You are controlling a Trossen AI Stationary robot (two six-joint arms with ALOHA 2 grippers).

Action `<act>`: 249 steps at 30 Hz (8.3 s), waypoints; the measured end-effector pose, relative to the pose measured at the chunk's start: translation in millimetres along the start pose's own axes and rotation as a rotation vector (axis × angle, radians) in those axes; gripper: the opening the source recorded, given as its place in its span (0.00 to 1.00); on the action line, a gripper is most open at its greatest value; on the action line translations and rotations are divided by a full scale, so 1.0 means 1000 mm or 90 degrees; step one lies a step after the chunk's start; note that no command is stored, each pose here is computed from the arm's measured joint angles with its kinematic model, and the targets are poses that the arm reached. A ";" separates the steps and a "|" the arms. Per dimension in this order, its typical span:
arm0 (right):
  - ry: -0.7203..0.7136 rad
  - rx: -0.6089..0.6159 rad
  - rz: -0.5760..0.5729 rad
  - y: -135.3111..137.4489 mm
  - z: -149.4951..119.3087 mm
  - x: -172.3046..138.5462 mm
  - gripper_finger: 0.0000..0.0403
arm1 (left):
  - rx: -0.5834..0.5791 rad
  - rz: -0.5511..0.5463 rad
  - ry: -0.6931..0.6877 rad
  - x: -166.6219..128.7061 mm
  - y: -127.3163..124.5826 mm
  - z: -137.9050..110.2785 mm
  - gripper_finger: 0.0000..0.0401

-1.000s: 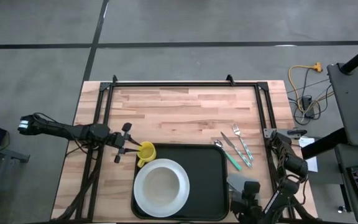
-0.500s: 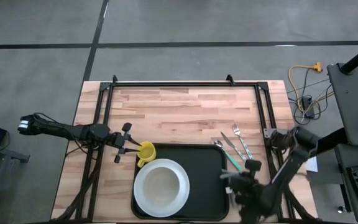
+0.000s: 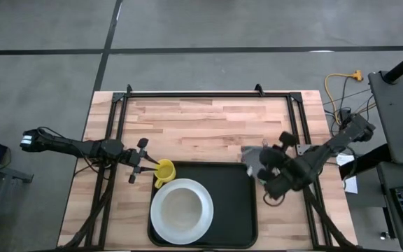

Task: Set up tray
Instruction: Put the gray napkin on the black tray to the right of the white plate, then put the white patterned fork on the gray napkin to the right of the white plate

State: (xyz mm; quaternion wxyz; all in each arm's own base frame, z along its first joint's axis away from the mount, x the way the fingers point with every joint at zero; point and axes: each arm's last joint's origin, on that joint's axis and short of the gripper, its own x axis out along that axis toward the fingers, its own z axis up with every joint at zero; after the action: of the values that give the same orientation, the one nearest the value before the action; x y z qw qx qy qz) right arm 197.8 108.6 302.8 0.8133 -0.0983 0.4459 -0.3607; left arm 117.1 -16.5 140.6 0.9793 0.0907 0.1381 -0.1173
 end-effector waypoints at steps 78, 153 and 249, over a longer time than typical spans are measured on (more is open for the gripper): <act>0.279 -0.059 0.343 0.204 -0.016 -0.011 0.46 | 0.000 0.000 0.000 0.000 0.000 0.000 0.24; 0.276 -0.015 0.483 0.159 -0.006 0.093 0.46 | 0.000 0.000 0.000 0.000 0.000 0.000 0.24; 0.456 0.495 0.105 -0.017 -0.111 0.137 0.46 | 0.000 0.000 0.000 0.000 0.000 0.000 0.24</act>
State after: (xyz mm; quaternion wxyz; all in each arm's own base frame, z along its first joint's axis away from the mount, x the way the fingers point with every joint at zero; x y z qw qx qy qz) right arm 148.0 21.9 156.1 0.6123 0.3747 0.5352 -0.4452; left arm 117.1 -16.4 140.6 0.9793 0.0907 0.1381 -0.1171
